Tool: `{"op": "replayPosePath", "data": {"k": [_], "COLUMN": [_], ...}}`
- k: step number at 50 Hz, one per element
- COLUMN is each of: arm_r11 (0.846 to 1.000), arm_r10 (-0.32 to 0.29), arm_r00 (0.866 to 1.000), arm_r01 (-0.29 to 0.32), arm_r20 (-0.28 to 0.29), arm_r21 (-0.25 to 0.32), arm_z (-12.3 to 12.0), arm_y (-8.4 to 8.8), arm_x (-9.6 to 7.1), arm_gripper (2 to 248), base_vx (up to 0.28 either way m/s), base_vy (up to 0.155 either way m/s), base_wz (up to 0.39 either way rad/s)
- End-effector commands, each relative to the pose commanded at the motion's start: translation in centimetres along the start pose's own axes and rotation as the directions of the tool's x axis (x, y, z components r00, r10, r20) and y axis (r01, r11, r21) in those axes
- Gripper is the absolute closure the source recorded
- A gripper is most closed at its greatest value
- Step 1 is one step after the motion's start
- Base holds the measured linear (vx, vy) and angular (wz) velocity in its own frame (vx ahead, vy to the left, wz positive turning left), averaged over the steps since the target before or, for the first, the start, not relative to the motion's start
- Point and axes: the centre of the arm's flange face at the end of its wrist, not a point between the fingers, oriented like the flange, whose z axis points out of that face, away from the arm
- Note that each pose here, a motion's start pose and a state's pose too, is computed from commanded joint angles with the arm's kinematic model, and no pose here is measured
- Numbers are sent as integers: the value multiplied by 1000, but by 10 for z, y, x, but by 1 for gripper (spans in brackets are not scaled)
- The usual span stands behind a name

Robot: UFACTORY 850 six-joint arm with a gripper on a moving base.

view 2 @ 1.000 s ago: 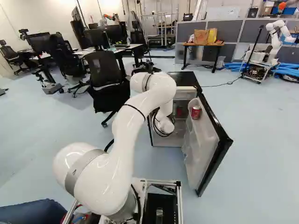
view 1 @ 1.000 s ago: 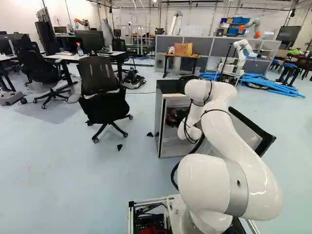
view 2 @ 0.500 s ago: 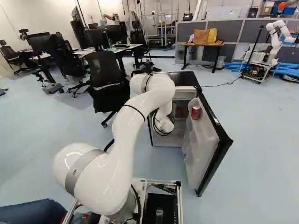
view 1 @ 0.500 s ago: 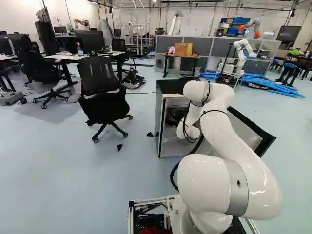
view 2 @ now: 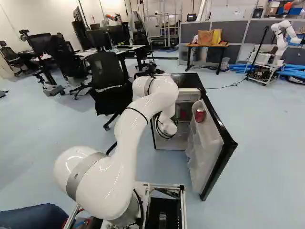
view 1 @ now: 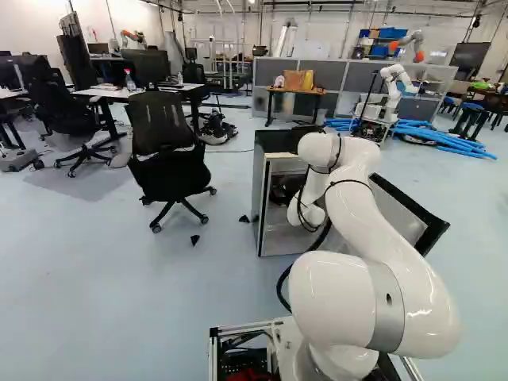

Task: Grab a drink from the fridge

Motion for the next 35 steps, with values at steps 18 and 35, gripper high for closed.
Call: {"op": "replayPosePath", "data": {"k": [18, 35], "arm_r11": [1000, 1000], "arm_r10": [0, 4], "arm_r00": [1000, 1000], "arm_r01": [0, -4], "arm_r20": [0, 5], "arm_r21": [0, 0], "arm_z": [0, -3], "arm_y": [0, -1], "arm_x": [0, 0], "arm_gripper": [156, 156], "base_vx": [0, 0], "base_vy": [0, 0], "base_wz": [0, 0]}}
